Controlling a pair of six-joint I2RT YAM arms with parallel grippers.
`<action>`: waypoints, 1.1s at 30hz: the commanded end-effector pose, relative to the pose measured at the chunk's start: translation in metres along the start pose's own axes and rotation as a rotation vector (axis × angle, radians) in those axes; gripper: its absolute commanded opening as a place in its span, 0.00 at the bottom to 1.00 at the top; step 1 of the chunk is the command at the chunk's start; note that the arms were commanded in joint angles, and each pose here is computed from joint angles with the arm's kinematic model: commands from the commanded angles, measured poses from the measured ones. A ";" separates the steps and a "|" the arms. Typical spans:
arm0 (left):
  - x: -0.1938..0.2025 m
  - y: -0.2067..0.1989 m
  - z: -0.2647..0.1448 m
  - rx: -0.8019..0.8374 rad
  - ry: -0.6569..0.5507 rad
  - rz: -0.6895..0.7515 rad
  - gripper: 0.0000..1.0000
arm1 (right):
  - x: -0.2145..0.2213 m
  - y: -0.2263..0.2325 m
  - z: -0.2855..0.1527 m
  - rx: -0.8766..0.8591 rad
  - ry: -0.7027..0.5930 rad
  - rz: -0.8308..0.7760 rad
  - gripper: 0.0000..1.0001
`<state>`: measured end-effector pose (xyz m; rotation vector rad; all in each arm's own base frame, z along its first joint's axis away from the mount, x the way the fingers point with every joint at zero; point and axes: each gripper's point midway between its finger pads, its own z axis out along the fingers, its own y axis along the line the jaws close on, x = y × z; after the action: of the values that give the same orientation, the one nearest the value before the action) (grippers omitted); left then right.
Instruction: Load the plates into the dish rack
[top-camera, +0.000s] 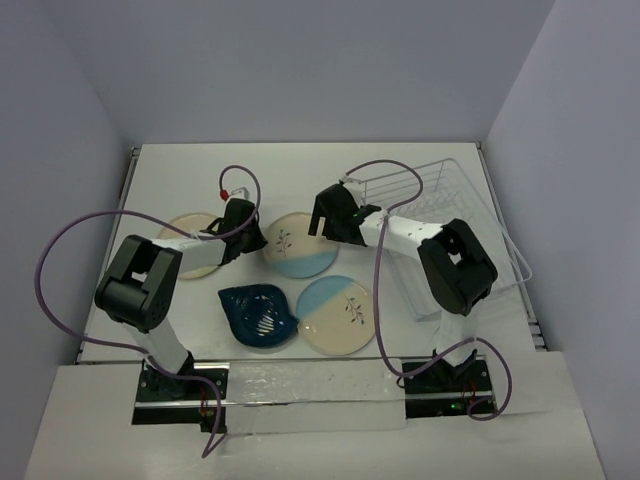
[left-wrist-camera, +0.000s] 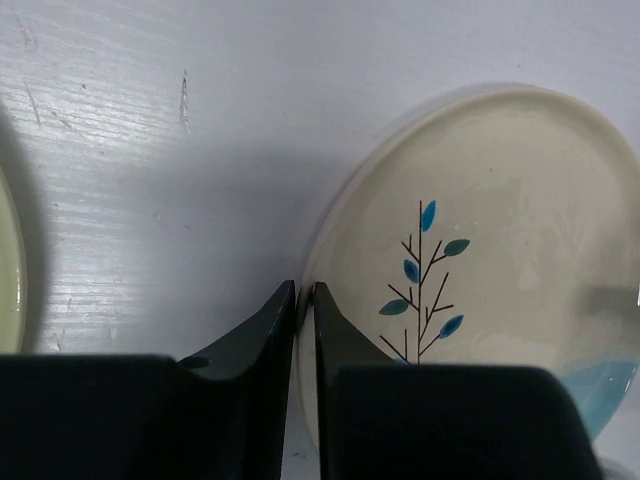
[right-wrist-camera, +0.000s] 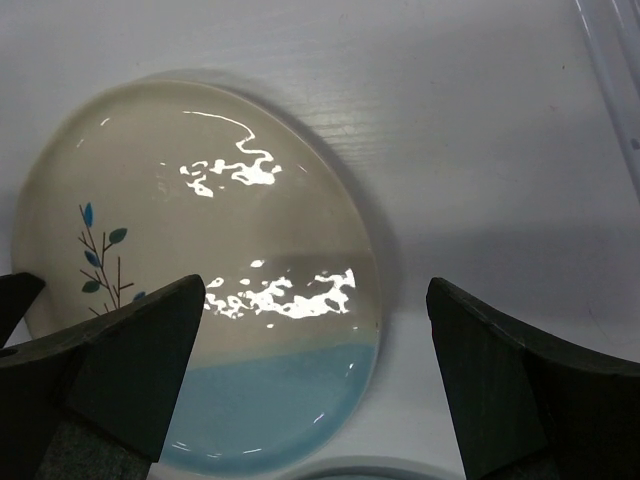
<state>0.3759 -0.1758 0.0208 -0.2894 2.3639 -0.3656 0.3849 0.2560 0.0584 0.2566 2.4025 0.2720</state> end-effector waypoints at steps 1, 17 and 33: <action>0.022 0.013 0.006 -0.059 0.073 0.042 0.14 | -0.008 0.003 0.007 0.008 -0.001 0.051 1.00; 0.028 0.006 0.008 -0.026 0.096 0.049 0.00 | 0.029 0.036 0.011 -0.174 0.228 0.089 0.99; 0.049 -0.007 0.009 0.033 0.145 0.011 0.00 | -0.035 0.119 -0.058 -0.634 0.071 0.056 0.95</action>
<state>0.3819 -0.1802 0.0205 -0.2786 2.3524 -0.3697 0.3754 0.2846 0.0424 0.2000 2.5626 0.5877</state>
